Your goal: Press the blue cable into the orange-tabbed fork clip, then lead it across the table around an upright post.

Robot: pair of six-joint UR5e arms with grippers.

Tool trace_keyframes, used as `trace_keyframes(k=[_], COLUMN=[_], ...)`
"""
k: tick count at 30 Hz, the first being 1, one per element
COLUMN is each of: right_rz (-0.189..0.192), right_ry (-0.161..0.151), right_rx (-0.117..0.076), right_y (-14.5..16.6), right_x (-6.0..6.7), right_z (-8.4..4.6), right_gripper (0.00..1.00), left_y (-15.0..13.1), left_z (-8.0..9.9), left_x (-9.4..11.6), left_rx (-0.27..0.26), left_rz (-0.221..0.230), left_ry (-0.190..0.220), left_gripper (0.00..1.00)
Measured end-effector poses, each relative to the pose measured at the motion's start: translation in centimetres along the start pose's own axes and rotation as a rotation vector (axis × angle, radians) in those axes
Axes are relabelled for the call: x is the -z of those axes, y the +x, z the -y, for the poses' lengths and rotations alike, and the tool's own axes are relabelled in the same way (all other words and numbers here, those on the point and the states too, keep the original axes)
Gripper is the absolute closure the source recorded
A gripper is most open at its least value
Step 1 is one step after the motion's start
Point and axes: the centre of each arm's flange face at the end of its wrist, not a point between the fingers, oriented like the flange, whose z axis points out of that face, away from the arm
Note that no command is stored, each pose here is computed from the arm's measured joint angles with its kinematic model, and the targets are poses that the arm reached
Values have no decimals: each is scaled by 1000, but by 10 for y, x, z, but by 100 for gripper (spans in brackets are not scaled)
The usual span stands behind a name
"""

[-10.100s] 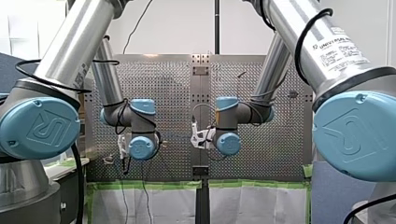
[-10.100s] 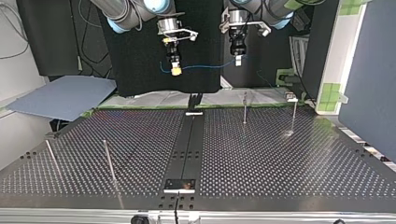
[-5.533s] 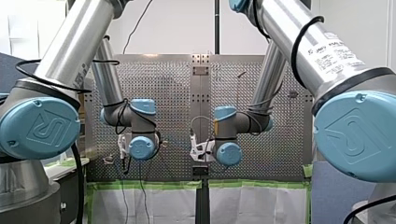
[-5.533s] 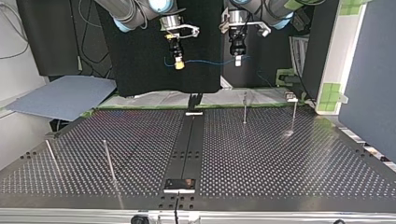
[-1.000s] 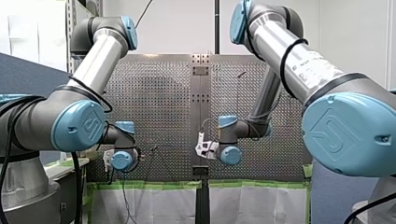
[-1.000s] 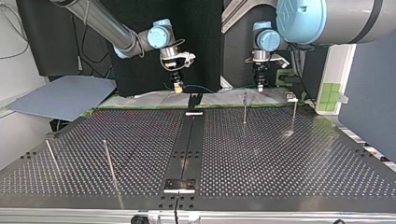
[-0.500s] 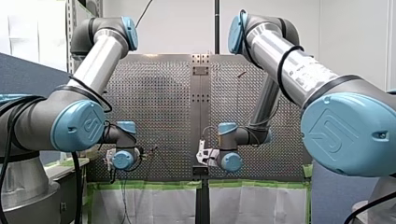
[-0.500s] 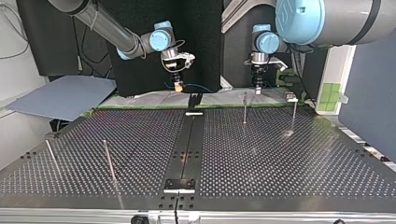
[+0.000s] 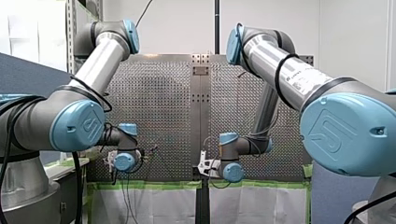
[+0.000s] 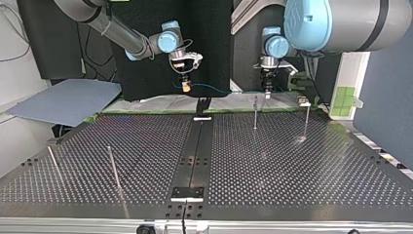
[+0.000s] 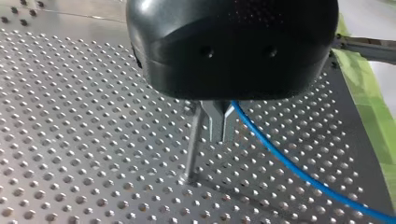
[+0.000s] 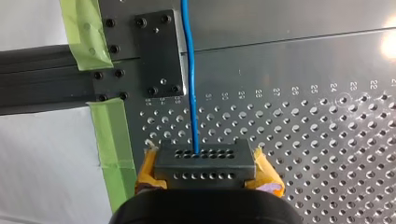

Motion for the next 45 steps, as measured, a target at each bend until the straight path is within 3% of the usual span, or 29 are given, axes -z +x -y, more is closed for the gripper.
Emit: trace_keyframes(k=[13,24,45], right_rz=[-13,-13,-10], right_ry=[-3,-3,-1], right_rx=[6,11,20], right_y=[3,3,4], right_x=[-7,-8,-10], right_z=[-3,-3,-2], right_gripper=[100,100,100], left_y=[17,20,-5], left_z=[0,-5,1], left_x=[-23,-20,-22], left_rx=[74,59,80], left_rz=[-17,-56,-5], left_ry=[-6,-39,-11], left_gripper=[100,100,100])
